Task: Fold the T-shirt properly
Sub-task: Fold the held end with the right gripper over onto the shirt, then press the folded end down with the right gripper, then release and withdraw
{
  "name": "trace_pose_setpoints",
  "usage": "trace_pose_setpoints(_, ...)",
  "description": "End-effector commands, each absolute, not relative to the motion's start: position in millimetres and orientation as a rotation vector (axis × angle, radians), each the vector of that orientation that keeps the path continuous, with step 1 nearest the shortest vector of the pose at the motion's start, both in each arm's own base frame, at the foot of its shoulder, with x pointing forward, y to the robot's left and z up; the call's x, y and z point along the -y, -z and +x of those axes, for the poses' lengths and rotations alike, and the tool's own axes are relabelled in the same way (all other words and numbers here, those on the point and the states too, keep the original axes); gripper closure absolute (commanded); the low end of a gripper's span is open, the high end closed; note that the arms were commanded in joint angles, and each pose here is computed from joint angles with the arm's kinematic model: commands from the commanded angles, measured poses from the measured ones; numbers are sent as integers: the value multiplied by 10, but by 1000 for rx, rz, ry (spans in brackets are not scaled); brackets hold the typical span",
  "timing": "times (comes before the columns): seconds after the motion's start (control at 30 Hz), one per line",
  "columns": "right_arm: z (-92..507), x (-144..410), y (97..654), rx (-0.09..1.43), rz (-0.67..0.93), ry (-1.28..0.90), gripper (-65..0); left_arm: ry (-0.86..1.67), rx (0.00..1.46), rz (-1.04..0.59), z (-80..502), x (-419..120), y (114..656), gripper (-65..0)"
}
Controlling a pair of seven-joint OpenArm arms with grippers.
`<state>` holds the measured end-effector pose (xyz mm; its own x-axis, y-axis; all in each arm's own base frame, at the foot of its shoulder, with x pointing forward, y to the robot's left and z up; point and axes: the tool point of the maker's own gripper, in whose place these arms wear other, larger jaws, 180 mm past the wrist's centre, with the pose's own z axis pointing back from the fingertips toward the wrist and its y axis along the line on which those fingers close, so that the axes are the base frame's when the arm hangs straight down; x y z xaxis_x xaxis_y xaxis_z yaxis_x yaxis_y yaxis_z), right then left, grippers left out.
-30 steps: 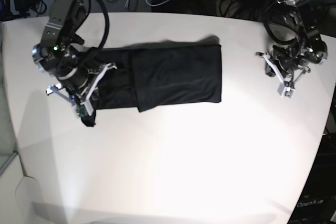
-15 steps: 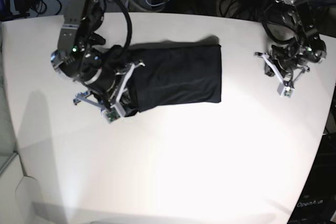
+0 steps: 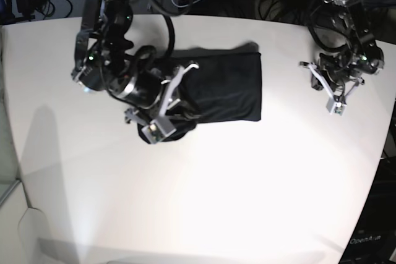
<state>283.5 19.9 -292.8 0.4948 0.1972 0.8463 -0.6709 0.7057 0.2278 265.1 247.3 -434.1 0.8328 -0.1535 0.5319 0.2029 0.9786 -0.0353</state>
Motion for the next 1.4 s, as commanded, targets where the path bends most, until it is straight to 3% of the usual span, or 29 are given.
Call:
trace_pose_setpoints(0.0,2857,-333,2746,981,652,-564,-2,203,486,-78,2530,-2488,4425,0)
trace_pose_setpoints(0.4,2532,-1161,2933,914,905,-653,-2,195,487,-119,2523,-2287,4485,0)
trace_pose_setpoints(0.83,2652,-1319,3213,854,967,-611,-5,189,465,-124,2415,-2290,4541,0)
trace_pose_setpoints(1.03,2744,-1407,3252,827,1071,-531,-6,189,447,-120,2322,-2303,4589,0)
trace_pose_setpoints(1.37,2751,-1417,3295,809,1071,-532,-6,189,454,-128,2340,-2282,4580,0)
